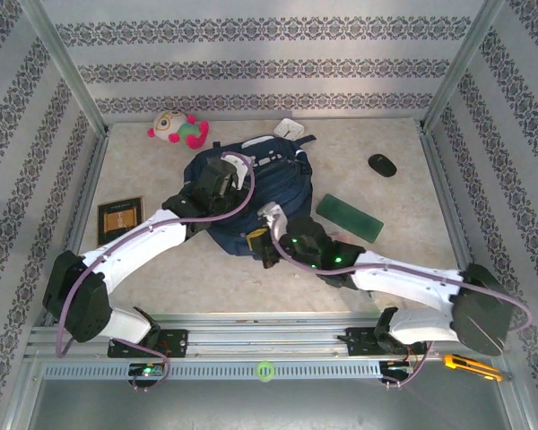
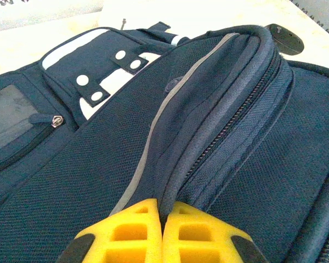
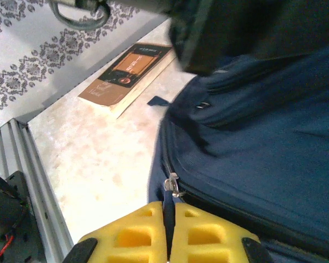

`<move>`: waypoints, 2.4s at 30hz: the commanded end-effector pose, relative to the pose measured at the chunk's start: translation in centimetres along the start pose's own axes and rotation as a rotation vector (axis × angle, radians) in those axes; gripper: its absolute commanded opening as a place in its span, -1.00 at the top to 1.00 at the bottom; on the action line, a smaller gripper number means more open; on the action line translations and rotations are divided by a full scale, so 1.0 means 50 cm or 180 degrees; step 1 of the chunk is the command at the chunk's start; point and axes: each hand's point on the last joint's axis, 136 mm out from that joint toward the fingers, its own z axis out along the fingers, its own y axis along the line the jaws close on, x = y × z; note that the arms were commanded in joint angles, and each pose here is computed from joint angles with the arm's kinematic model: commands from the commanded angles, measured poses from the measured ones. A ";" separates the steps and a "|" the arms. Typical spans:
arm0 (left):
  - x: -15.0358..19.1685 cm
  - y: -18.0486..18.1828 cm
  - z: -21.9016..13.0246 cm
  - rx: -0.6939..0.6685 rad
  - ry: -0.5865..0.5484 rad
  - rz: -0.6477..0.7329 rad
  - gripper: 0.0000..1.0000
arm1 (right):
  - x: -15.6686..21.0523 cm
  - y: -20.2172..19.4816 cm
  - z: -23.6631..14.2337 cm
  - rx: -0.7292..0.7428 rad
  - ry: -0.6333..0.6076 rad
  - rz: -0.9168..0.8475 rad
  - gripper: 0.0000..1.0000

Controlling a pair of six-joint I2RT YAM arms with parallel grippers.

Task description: Pack the student bag

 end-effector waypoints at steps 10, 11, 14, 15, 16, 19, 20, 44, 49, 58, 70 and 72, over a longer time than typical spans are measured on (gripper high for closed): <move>-0.142 -0.007 -0.055 -0.0042 -0.0801 -0.0352 1.00 | -0.033 0.025 0.028 0.0038 -0.0204 0.0261 1.00; -0.139 -0.011 -0.059 -0.0006 -0.0765 -0.0335 1.00 | -0.032 0.011 0.015 0.0110 -0.0238 0.0294 1.00; -0.120 -0.029 -0.075 0.0174 -0.0685 -0.0116 0.61 | -0.022 -0.027 -0.020 0.0197 -0.0290 0.0390 1.00; -0.110 -0.032 -0.079 0.0216 -0.0665 -0.0024 0.27 | -0.015 -0.035 -0.029 0.0192 -0.0265 0.0381 1.00; -0.098 -0.039 -0.088 0.0287 -0.0643 0.0127 -0.01 | -0.006 -0.042 -0.038 0.0172 -0.0203 0.0341 1.00; -0.058 -0.054 -0.115 0.0509 -0.0555 0.0822 -0.55 | 0.022 -0.078 -0.070 0.0170 0.0008 0.0254 1.00; -0.038 -0.056 -0.120 0.0575 -0.0481 0.1137 -0.65 | 0.028 -0.090 -0.080 0.0181 0.0058 0.0277 1.00; 0.160 -0.015 0.109 0.1335 0.0243 0.3670 -0.84 | 0.038 -0.146 -0.147 0.0141 0.0022 0.0316 1.00; 0.132 -0.040 0.118 0.1425 -0.0014 0.3529 0.24 | 0.042 -0.150 -0.148 0.0168 0.0021 0.0345 1.00; 0.064 -0.054 0.022 0.1244 -0.0115 0.2317 1.00 | 0.037 -0.172 -0.142 0.0356 -0.0042 0.0394 1.00; -0.022 0.025 -0.099 -0.0085 -0.0420 0.0762 1.00 | -0.036 -0.115 -0.109 0.0300 -0.0282 0.0138 1.00; -0.052 0.036 -0.104 -0.0214 -0.0521 0.0492 1.00 | -0.039 -0.096 -0.104 0.0314 -0.0320 0.0100 1.00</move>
